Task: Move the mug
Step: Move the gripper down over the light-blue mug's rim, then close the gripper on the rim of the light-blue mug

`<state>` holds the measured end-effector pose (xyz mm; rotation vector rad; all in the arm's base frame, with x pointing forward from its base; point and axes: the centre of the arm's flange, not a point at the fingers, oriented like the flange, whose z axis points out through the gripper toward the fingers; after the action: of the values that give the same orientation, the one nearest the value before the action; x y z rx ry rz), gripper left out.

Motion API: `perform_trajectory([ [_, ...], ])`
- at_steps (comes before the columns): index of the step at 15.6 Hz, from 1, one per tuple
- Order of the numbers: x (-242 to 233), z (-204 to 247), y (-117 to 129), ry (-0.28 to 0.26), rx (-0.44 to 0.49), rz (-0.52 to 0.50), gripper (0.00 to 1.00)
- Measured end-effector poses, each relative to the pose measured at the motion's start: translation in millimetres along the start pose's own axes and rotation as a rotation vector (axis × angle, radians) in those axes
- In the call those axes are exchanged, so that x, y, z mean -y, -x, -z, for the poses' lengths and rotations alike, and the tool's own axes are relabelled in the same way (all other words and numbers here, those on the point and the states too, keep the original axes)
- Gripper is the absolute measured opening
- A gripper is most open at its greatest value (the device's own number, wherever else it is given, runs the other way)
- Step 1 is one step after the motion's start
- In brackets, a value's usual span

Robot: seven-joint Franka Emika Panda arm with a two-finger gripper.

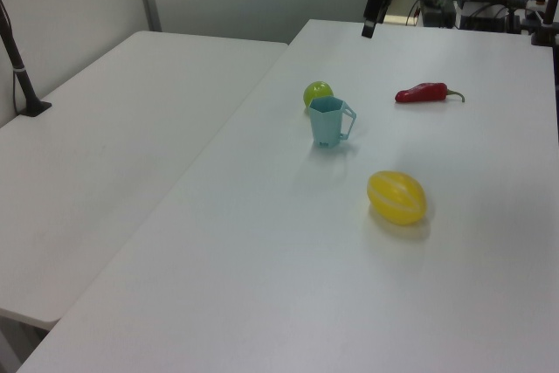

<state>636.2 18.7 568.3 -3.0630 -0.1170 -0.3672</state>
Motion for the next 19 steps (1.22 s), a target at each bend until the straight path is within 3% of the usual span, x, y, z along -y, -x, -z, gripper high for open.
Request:
perform_trajectory([
  [6, -6, -70, -8, 0.003, 0.031, -0.002, 1.0],
  [10, 4, -107, -3, 0.059, 0.038, 0.06, 1.0],
  [13, 9, -132, 3, 0.072, 0.051, 0.082, 1.0],
  [19, 7, -170, 2, 0.07, 0.05, 0.017, 0.98],
])
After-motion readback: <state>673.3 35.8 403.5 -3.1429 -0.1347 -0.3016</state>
